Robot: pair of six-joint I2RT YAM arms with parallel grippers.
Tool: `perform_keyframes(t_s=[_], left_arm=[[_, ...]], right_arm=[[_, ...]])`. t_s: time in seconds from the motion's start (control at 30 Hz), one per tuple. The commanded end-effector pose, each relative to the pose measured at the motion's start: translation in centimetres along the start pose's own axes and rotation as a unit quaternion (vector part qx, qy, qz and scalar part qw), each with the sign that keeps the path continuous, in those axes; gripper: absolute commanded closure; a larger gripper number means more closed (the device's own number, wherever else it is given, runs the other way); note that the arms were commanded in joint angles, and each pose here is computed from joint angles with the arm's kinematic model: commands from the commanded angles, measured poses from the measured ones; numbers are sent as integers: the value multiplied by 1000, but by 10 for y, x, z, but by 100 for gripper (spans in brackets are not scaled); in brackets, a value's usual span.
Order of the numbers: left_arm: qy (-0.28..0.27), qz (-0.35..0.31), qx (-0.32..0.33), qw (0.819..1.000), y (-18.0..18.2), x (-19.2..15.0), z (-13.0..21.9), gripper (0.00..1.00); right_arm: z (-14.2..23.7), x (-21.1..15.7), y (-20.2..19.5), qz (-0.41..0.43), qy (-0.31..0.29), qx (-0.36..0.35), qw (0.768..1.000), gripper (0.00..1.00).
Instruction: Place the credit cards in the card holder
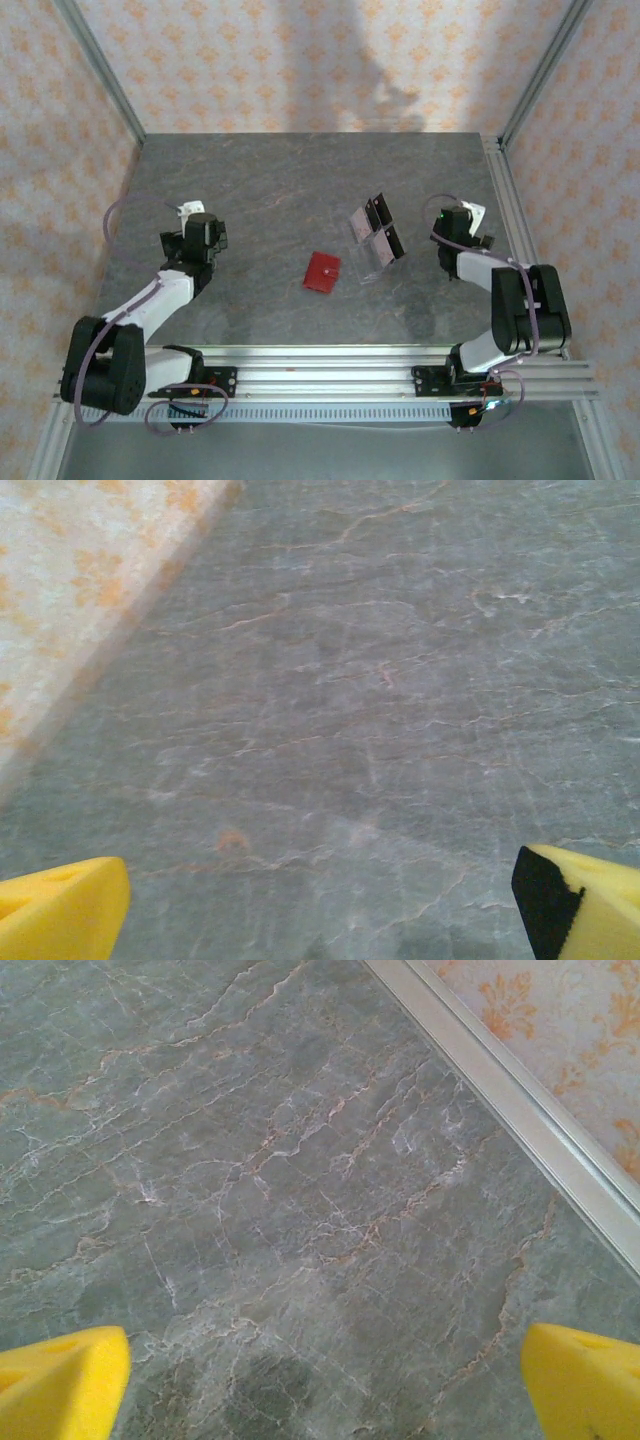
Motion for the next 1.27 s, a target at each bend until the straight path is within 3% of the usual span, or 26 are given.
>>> perform_keyframes(t_s=[0.0, 0.2, 0.27, 0.47, 0.67, 0.87, 0.97, 1.23], left_arm=[[-66, 10, -12, 998, -8, 12, -10, 0], [-76, 25, -50, 996, -13, 16, -31, 0], [-87, 32, -67, 993, -19, 11, -38, 0], [-103, 9, -109, 989, -35, 3, -42, 0], [-102, 9, -110, 989, -35, 3, -42, 0], [-102, 9, -110, 989, -35, 3, -42, 0], [-101, 9, -110, 989, -35, 2, -42, 0], [-102, 9, -109, 989, -35, 2, -42, 0]], right_arm=[[2, 30, 18, -40, -93, 67, 993, 0], [10, 8, 24, -22, -98, 153, 983, 0], [15, 3, 18, -42, -149, 172, 973, 0], [5, 5, 25, -26, -100, 165, 981, 0], [10, 8, 7, -66, -144, 122, 980, 1], [13, 3, 22, -31, -129, 173, 976, 1], [6, 4, 28, -19, -102, 169, 980, 1], [8, 5, 26, -24, -107, 177, 978, 1]])
Point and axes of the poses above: each hand's point on the last joint's axis, 136 mm out from that joint toward the fingers, its own z axis back along the fingers, its own y axis along the line the jaws close on, x = y × z, the point moved 5 cm from there along z, back along the fingers, and after that the axes turned 13 degrees about -z, right-handed, at the moved point
